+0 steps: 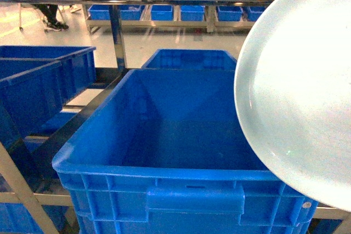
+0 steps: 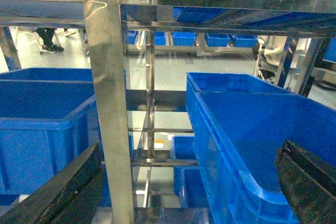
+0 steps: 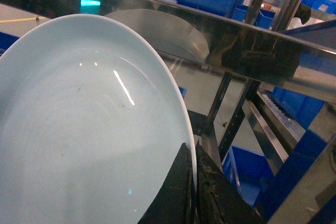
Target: Place blue tray on left shelf second layer neatly
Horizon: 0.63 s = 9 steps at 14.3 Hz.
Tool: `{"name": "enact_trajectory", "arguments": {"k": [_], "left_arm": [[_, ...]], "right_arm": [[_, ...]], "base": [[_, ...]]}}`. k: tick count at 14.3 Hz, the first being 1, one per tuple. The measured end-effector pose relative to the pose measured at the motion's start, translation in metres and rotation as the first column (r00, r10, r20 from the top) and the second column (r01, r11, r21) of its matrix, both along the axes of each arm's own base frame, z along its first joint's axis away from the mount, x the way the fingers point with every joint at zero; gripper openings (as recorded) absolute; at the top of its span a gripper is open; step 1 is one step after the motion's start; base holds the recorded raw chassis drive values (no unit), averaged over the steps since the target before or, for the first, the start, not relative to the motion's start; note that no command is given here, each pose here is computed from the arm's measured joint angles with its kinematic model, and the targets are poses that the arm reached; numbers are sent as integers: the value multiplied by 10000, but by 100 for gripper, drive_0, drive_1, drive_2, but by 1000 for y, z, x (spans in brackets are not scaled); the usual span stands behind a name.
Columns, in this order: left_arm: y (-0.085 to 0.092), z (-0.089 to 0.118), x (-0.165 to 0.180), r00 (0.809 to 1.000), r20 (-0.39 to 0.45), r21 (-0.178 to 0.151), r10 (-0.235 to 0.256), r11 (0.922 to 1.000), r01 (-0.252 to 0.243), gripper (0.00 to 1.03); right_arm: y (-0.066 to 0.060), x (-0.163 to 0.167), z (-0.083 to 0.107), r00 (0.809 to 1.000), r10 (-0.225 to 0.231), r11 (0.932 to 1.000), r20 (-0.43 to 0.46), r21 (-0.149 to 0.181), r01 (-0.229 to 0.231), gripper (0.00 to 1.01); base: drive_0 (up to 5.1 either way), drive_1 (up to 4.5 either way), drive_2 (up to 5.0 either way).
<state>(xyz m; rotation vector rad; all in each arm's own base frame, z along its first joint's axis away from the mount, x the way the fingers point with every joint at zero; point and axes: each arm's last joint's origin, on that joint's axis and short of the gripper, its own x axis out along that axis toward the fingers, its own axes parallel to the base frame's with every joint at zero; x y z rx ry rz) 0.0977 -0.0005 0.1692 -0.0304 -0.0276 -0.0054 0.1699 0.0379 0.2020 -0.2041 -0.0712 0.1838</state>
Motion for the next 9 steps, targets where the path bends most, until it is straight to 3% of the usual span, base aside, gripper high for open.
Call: {"name": "enact_trajectory", "arguments": {"k": [6,9], "left_arm": [[0,0,0,10000,0,-4,0,10000,0,98],[0,0,0,10000,-4,0,0,10000,0,98]], "right_arm": [[16,35,-7,9999,145,9996,-93,-243,-148,2],[26,49,-10,9988,464,9985,-125,-297,-467,2]], "base": [[0,0,0],[0,0,0]]}}
